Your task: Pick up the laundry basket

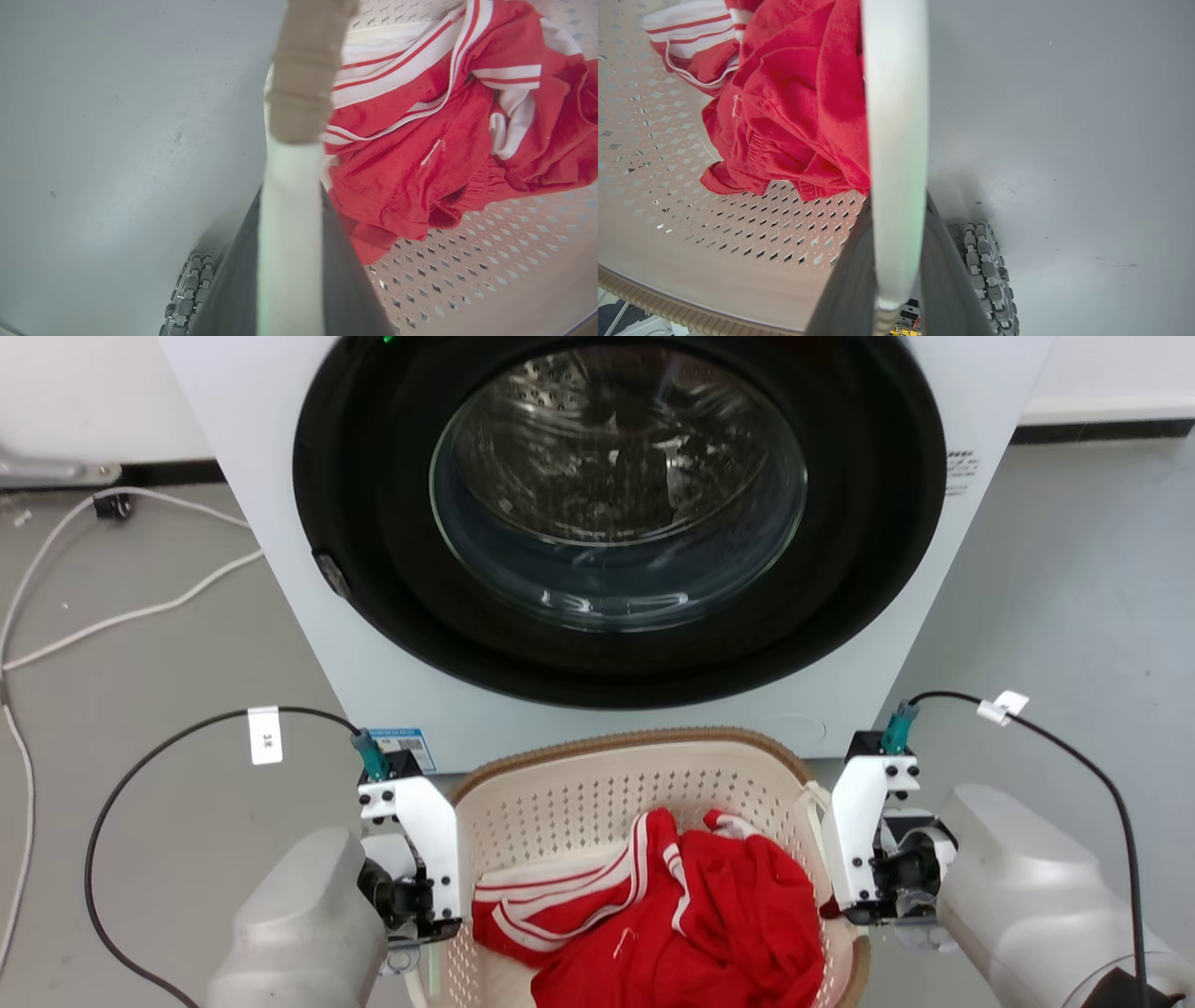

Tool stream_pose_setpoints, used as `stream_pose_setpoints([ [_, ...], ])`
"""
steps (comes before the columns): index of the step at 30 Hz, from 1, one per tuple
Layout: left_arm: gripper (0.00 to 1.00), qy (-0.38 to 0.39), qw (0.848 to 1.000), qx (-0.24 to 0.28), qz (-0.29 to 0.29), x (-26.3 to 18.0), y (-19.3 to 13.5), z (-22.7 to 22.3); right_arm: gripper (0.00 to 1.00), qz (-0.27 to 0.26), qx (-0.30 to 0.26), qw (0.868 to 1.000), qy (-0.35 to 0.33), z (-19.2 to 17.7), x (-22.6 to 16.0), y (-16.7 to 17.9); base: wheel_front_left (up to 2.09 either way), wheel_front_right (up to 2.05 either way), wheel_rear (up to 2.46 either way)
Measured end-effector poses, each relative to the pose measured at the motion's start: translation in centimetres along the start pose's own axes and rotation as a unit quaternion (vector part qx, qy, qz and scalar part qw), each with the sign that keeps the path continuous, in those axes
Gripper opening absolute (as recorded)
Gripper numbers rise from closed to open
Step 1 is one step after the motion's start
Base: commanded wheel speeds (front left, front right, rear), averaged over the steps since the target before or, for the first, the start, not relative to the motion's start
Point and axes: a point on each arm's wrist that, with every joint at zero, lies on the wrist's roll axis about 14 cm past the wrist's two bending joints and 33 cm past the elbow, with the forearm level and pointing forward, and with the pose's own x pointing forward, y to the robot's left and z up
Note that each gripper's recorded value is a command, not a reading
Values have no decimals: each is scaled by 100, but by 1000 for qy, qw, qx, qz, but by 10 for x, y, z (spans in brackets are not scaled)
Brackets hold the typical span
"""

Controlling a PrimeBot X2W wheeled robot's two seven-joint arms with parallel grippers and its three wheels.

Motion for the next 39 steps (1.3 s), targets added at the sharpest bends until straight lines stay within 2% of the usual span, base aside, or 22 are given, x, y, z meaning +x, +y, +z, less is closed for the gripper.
stream_pose_setpoints([
  [13, 0, -15, 1000, 11, -1, -17, -7, -17, 0, -1, 1, 1000, -12, -19, -14, 6, 0, 0, 0],
  [39, 0, -13, 1000, 19, 0, -16, -10, -22, 0, -4, 4, 1000, -19, -22, -15, 4, 0, 0, 0],
])
